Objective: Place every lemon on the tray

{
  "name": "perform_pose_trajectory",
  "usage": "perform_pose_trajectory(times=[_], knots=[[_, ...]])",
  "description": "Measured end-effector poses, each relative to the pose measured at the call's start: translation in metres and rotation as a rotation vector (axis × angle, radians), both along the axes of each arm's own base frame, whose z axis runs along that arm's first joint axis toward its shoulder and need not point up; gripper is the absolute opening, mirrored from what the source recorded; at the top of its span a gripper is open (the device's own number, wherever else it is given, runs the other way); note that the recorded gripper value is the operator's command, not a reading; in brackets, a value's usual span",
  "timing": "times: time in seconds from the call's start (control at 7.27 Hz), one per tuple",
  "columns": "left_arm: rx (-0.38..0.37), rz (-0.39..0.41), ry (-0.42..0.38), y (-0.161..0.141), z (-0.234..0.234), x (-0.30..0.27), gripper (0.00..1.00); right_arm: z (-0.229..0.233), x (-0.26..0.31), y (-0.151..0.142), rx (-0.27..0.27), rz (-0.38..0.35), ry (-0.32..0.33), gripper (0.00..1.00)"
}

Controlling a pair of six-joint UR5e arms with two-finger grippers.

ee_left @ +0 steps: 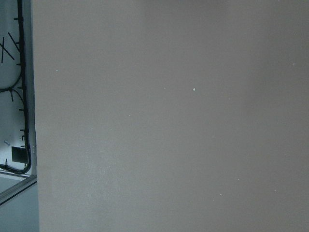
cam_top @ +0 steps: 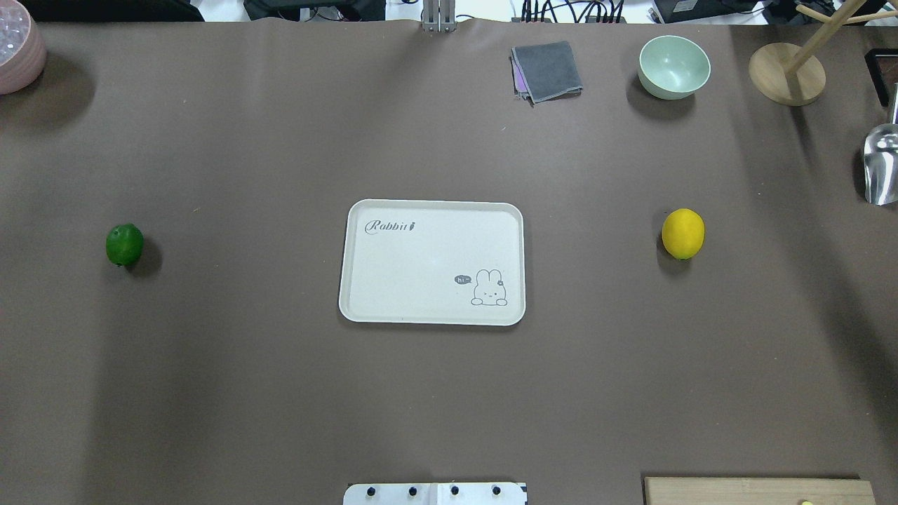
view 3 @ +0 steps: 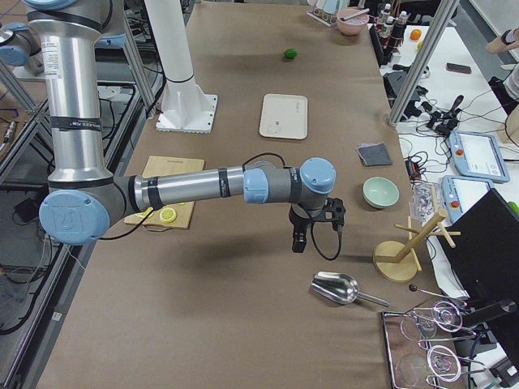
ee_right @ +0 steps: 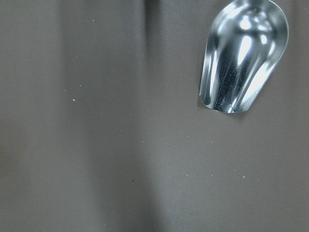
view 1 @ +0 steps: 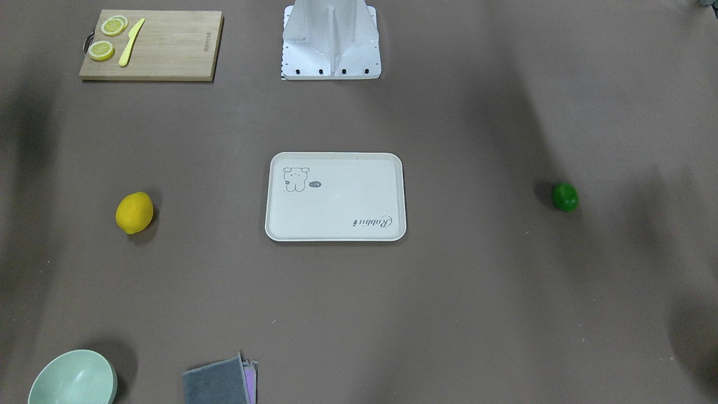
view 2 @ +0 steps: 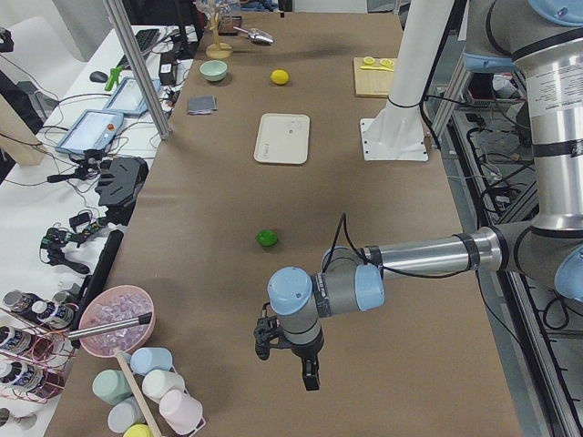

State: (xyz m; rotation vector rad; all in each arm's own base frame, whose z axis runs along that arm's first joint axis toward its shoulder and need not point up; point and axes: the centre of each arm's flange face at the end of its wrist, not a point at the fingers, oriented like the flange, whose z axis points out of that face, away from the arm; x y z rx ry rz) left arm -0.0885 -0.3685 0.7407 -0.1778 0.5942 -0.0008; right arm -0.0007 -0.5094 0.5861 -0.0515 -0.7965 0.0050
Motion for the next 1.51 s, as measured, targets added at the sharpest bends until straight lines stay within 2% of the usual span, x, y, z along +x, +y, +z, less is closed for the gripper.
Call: perform_pose_trajectory(times=[0.41,0.83,0.96,1.24,1.51], knots=[[-0.007,0.000,-0.005,-0.007,0.001,0.000,0.98,-0.004,-0.001,-0.001,0.016,-0.008,0.001,1.00],[0.020,0.000,0.010,-0.019,-0.009,0.000,0.98,-0.013,-0.008,-0.004,0.026,-0.017,-0.008,0.99],[0.033,-0.006,0.032,-0.025,-0.016,0.001,0.98,-0.016,-0.022,-0.004,0.029,-0.040,-0.016,0.99],[0.056,-0.038,0.145,-0.038,-0.033,0.007,0.98,-0.037,-0.065,-0.008,0.040,-0.095,-0.035,0.99],[0.080,-0.062,0.190,-0.073,-0.069,0.009,0.98,-0.068,-0.119,-0.017,0.047,-0.129,-0.045,0.99]])
